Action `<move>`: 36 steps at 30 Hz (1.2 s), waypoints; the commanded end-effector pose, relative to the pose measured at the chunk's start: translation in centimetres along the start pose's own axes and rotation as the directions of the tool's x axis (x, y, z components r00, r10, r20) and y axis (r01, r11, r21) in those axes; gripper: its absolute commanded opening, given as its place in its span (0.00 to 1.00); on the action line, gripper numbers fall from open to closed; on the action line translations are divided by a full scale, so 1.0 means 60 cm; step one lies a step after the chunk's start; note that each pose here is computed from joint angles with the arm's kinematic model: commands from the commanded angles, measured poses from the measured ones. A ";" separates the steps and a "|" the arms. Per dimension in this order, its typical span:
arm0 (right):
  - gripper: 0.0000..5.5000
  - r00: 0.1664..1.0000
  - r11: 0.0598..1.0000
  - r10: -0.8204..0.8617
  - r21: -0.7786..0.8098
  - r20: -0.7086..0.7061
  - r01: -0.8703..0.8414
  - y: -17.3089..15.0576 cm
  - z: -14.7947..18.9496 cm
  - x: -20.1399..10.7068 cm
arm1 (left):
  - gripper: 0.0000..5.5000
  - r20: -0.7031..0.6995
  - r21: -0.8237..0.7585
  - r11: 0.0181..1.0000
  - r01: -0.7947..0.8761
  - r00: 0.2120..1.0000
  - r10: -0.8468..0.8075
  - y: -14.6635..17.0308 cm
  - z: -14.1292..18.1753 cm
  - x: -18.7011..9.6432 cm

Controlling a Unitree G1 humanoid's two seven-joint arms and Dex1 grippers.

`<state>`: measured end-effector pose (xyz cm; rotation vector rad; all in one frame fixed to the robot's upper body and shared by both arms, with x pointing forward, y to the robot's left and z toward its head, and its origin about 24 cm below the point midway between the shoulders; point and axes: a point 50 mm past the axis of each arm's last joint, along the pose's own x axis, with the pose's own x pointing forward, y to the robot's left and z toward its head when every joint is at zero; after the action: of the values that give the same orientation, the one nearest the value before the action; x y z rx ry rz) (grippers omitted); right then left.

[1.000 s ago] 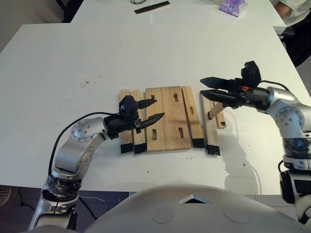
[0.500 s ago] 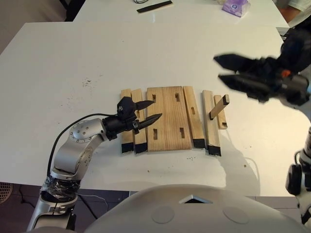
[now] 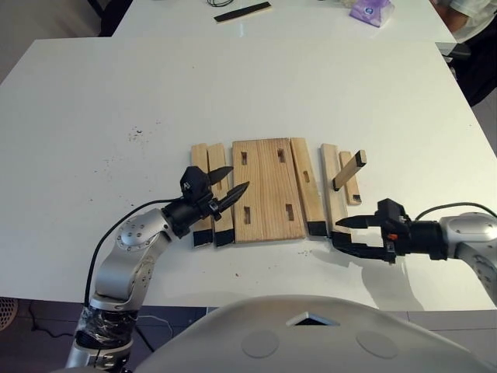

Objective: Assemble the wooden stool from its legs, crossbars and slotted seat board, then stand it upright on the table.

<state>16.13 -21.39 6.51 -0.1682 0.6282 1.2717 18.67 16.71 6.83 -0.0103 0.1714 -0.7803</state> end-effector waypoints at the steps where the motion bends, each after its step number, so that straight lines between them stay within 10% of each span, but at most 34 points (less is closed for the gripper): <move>1: 0.49 0.998 0.997 -0.060 -0.052 -0.021 0.059 -0.025 -0.005 0.001 | 0.50 0.001 0.002 1.000 -0.025 1.000 0.025 0.000 -0.007 0.004; 13: 0.49 0.979 0.952 -0.174 -0.271 -0.106 0.140 -0.064 0.002 -0.044 | 0.50 0.000 -0.021 0.998 -0.067 0.998 0.067 -0.018 -0.029 0.001; 21: 0.49 0.985 0.990 0.020 -0.142 0.171 0.004 -0.024 0.077 -0.024 | 0.50 0.003 -0.021 0.997 -0.072 0.997 0.072 -0.019 -0.032 0.006; 36: 0.49 0.975 0.899 -0.121 -0.436 -0.185 0.029 -0.082 0.002 -0.011 | 0.50 -0.010 -0.006 0.999 -0.041 0.999 0.041 -0.018 -0.034 0.013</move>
<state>20.04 -22.47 6.19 -0.5989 0.4671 1.3445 18.22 15.51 5.08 -0.0239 0.1664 -0.7335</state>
